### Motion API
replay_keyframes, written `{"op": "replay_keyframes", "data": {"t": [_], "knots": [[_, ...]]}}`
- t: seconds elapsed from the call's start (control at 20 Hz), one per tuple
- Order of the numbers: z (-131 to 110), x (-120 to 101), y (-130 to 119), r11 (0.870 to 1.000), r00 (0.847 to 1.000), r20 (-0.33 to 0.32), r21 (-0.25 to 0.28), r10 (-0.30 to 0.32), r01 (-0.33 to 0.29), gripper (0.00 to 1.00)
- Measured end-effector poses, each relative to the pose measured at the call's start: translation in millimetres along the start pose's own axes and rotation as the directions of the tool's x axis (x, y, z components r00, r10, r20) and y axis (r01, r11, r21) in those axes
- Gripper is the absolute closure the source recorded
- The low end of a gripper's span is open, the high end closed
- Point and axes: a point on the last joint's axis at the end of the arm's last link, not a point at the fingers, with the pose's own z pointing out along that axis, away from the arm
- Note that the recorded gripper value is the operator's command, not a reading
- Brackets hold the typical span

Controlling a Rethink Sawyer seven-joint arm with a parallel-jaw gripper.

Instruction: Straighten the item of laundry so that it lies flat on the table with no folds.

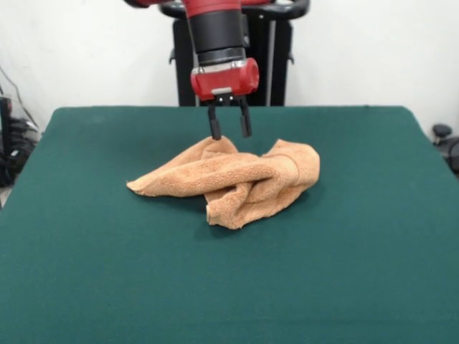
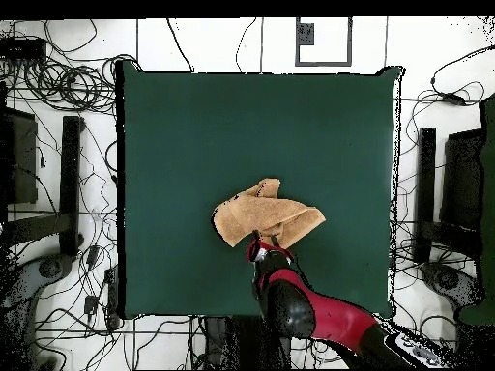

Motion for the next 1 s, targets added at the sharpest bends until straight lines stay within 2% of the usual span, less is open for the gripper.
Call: {"op": "replay_keyframes", "data": {"t": [0.55, 1.0], "knots": [[11, 31, 0, 0.999, 0.999, -0.036, -0.034, -0.005, 0.004, 0.0], [8, 29, -14, 0.999, 0.999, -0.03, -0.034, 0.012, -0.013, 0.0]]}}
